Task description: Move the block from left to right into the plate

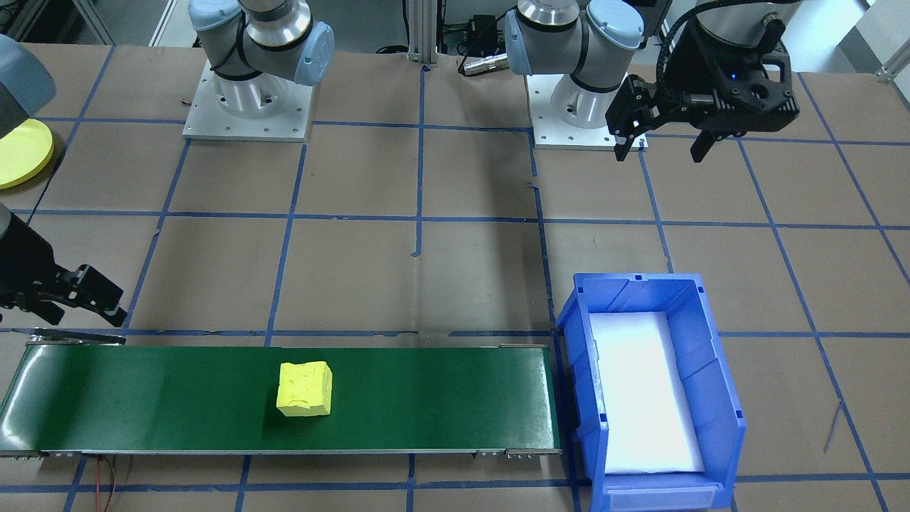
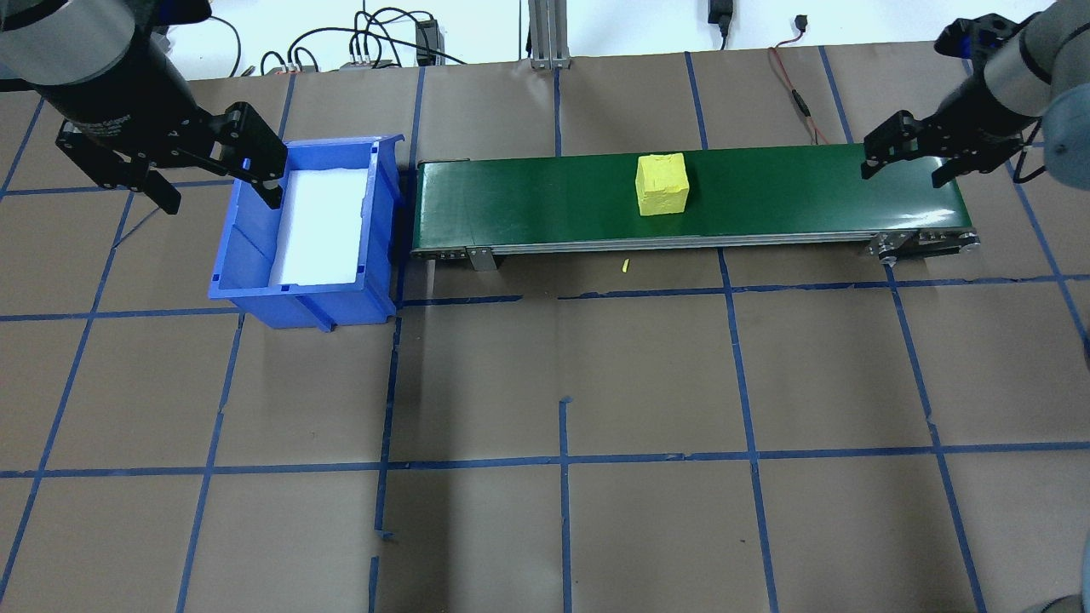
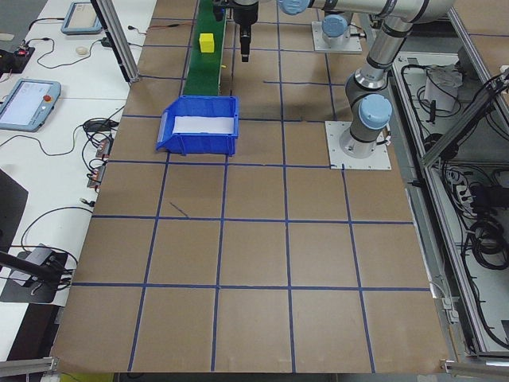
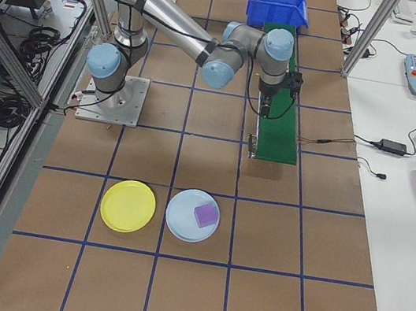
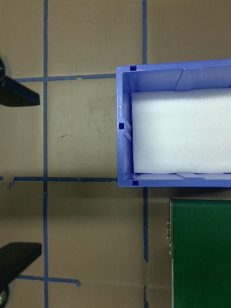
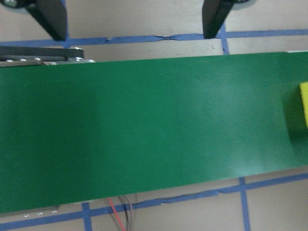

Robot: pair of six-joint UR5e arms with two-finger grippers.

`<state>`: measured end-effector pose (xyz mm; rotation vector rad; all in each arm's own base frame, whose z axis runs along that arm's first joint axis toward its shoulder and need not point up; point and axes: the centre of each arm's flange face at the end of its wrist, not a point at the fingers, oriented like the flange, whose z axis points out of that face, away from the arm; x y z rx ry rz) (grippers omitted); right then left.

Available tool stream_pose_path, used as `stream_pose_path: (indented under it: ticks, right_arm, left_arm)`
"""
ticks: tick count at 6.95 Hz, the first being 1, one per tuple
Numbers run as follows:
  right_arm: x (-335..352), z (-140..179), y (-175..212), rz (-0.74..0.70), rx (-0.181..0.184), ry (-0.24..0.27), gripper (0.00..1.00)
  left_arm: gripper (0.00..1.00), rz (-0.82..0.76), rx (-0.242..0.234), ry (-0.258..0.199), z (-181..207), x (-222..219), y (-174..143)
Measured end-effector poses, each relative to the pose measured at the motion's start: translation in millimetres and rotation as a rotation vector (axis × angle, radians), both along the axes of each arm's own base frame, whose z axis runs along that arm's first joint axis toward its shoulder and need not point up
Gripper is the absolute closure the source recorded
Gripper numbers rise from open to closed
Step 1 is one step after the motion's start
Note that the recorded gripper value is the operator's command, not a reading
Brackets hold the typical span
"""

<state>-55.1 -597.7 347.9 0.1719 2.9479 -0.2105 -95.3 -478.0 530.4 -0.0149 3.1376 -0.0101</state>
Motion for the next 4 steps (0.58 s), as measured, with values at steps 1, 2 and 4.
stream_pose_path:
  ticks: [1,2,4]
  right_arm:
    - [27,-1,-19,-0.046,-0.005,-0.068,0.0]
    - [60,-4,-35,-0.094,0.004,-0.131,0.0]
    - [101,-31,-57,-0.121,0.018,-0.197,0.0]
  left_arm:
    - [0.0,0.0,0.0,0.0,0,0,0]
    - [0.0,0.0,0.0,0.001,0,0,0]
    - [0.0,0.0,0.001,0.001,-1,0,0]
